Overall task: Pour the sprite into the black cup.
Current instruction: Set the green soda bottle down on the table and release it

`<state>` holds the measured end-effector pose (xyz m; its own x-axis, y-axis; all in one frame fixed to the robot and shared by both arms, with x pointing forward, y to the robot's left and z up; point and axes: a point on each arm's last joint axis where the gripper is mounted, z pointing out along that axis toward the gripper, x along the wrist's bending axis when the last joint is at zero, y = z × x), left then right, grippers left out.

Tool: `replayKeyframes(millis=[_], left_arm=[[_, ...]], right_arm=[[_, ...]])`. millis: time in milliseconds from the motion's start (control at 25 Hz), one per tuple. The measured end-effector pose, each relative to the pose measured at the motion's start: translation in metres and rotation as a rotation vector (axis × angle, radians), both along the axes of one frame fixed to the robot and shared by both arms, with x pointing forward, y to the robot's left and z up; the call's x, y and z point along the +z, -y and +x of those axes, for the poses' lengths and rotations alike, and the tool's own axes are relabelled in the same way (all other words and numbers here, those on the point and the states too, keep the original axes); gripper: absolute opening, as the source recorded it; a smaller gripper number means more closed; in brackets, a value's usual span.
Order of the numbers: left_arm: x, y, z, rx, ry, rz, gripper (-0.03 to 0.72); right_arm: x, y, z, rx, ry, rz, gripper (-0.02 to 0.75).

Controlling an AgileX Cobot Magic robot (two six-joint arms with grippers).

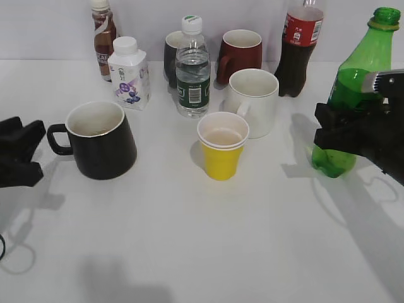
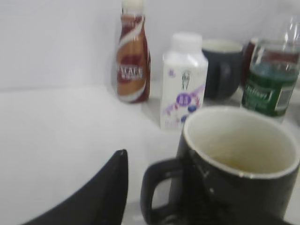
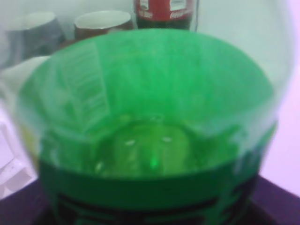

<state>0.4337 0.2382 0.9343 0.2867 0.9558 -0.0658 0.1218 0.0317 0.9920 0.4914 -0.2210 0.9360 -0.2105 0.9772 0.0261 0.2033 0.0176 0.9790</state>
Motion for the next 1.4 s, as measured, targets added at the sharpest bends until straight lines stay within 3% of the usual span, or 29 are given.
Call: replayKeyframes(millis=[200,600,920,1200,1400], left_arm=[[0.013,-0.002,-0.006,0.0,0.059,-0.02,0.308],[0.025,0.002,-0.011,-0.057,0.125,-0.023,0.308],[0.025,0.005,-0.012,-0.095,0.129,-0.011,0.308],[0.025,0.005,-0.013,-0.101,0.13,-0.009,0.308],[0.025,0.005,-0.013,-0.101,0.117,-0.004,0.308]], right_arm=[[0.001,0.0,0.001,-0.002,0.023,0.004,0.458],[0.001,-0.006,-0.001,0.069,0.032,-0.022,0.463],[0.008,-0.006,0.0,0.073,0.102,-0.011,0.535],[0.009,-0.006,0.0,0.074,0.112,-0.01,0.549],[0.018,-0.007,0.0,0.074,0.201,0.011,0.625]])
